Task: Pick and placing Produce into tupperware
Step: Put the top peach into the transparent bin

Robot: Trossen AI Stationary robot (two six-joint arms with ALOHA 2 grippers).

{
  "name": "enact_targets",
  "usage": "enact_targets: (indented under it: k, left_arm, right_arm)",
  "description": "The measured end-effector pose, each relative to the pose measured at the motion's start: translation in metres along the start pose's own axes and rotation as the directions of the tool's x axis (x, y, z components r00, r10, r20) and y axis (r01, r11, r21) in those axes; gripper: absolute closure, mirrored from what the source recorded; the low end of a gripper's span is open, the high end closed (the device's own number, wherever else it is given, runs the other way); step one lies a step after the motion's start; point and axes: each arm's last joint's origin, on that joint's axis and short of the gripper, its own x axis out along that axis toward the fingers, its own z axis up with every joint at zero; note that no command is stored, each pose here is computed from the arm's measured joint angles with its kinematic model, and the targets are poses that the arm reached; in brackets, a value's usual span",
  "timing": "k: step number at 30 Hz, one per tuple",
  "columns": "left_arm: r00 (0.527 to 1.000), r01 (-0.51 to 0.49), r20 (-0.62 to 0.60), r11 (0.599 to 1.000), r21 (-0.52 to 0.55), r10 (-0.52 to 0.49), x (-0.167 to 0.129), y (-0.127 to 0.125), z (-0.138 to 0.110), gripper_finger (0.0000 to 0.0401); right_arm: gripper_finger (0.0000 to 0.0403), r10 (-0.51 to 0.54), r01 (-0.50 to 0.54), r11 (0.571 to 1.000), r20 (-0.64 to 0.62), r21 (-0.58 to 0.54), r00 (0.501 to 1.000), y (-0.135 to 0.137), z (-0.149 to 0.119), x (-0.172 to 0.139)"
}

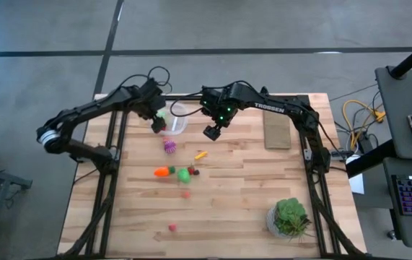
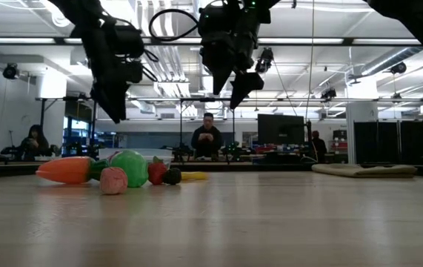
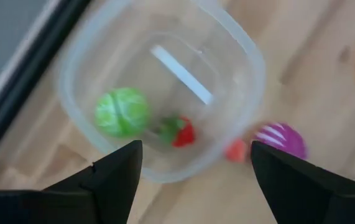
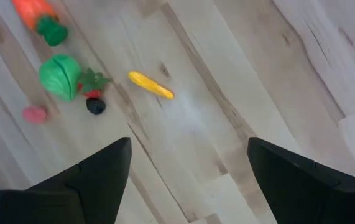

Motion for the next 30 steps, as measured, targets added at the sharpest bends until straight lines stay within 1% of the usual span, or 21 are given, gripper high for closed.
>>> enact_targets:
  k: [3,9,13,16,19,22,23,27,29,30]
  left_arm:
    - [0.999,0.042,0.000,0.999,0.026,-0.042,-0.001,-0.009,-0.013,0.0118]
    - [0.996,0.084,0.030,0.995,0.057,-0.085,-0.008,-0.029,-0.036,0.0118]
    - [0.997,0.012,0.080,1.000,0.028,-0.014,-0.014,-0.029,-0.043,0.0118]
    - [0.993,0.018,0.119,0.999,0.041,-0.023,-0.021,-0.030,-0.046,0.0118]
    - [0.988,0.050,0.139,0.988,0.148,-0.070,-0.026,-0.035,-0.050,0.0118]
    - [0.987,0.051,0.131,0.954,0.294,-0.093,-0.024,-0.042,-0.058,0.0118]
    - [0.987,0.060,0.123,0.943,0.326,-0.105,-0.021,-0.044,-0.061,0.0118]
    - [0.988,0.121,0.036,0.896,0.428,-0.150,-0.003,-0.056,-0.080,0.0118]
    - [0.991,0.116,0.001,0.871,0.477,-0.133,0.005,-0.059,-0.087,0.0118]
    - [0.993,0.100,0.006,0.867,0.488,-0.118,0.006,-0.060,-0.086,0.0118]
  right_arm:
    - [0.0089,0.001,-0.001,1.000,-0.001,-0.007,1.000,0.001,0.000,0.000]
    - [0.0089,0.005,-0.005,1.000,-0.004,-0.025,1.000,0.005,-0.001,0.001]
    - [0.0089,0.010,-0.010,0.999,-0.007,-0.030,1.000,0.007,-0.002,0.001]
    - [0.0089,0.015,-0.015,0.999,-0.010,-0.033,1.000,0.008,-0.003,0.002]
    - [0.0089,0.013,-0.014,0.999,-0.021,-0.039,1.000,0.010,-0.004,0.002]
    - [0.0089,0.011,-0.012,0.999,-0.034,-0.045,0.999,0.013,-0.006,0.003]
    - [0.0089,0.011,-0.012,0.999,-0.036,-0.047,0.999,0.014,-0.007,0.003]
    - [0.0090,0.010,-0.012,0.998,-0.045,-0.058,0.999,0.019,-0.009,0.005]
    - [0.0090,0.008,-0.011,0.998,-0.051,-0.062,0.999,0.020,-0.011,0.007]
    - [0.0090,0.007,-0.010,0.998,-0.053,-0.063,0.999,0.020,-0.011,0.008]
